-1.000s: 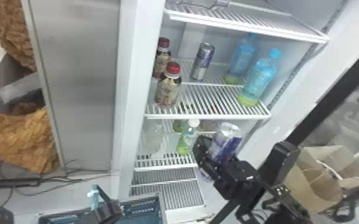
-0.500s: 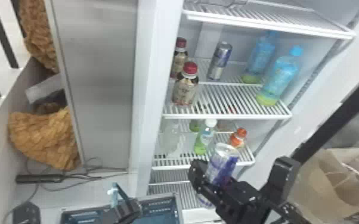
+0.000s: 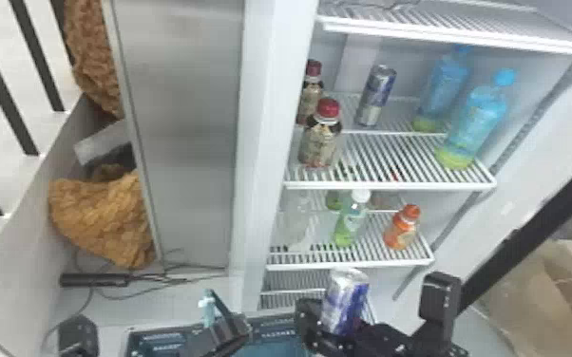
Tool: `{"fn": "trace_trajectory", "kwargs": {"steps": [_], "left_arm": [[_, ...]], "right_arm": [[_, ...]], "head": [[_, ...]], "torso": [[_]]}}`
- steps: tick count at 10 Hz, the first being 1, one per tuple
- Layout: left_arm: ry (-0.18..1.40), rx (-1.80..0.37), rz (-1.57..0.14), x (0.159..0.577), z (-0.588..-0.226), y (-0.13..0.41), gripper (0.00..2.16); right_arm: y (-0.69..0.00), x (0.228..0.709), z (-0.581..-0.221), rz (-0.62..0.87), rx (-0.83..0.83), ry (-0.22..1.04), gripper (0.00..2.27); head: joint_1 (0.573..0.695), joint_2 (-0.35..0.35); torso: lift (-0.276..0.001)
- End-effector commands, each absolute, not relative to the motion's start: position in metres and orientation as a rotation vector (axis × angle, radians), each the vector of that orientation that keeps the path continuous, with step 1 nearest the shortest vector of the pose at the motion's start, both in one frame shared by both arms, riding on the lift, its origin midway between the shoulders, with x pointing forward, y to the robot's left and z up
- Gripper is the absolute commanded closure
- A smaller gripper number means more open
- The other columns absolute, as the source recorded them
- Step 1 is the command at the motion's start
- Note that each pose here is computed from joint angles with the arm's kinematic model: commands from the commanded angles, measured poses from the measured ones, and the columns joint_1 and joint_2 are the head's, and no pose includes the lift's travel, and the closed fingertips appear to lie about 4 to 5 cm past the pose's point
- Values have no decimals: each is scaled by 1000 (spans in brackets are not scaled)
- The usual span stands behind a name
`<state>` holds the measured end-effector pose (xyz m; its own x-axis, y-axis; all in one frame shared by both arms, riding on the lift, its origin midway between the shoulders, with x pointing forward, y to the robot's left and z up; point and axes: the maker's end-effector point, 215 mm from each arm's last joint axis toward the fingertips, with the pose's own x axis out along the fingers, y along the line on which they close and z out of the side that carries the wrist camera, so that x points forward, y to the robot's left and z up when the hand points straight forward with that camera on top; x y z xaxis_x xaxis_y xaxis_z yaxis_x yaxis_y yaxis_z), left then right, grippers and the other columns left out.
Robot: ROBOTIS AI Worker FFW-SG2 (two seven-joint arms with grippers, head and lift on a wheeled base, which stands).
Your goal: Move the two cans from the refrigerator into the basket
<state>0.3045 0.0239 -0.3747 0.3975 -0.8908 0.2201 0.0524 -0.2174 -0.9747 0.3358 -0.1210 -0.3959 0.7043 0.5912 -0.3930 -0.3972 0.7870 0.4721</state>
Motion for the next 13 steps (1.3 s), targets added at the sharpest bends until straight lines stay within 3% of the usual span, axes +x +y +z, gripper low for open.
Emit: {"fn": "trace_trajectory", "kwargs": {"steps": [1, 5, 6, 8, 10, 13], "left_arm": [[778, -1533, -1051, 304, -375, 24, 1191], [776, -1527, -1057, 306, -373, 23, 1191], [776, -1526, -1060, 307, -372, 23, 1191], [777, -1524, -1060, 307, -373, 23, 1191], [780, -1523, -1063, 306, -373, 22, 1191], [780, -1522, -1060, 306, -373, 23, 1191]], "right_arm": [[-115, 330, -407, 583, 378, 602, 1254], [-109, 321, -417, 635, 366, 661, 1248], [-107, 320, -418, 647, 369, 671, 1156], [-104, 319, -417, 663, 366, 677, 693], [-104, 319, -417, 666, 367, 677, 391], [-108, 323, -413, 658, 350, 660, 306]], "head": [[695, -183], [695, -158], [695, -158], [695, -157], [695, -155], [695, -155]], "torso": [[-31], [-31], [-31], [-31], [-31], [-31]]}}
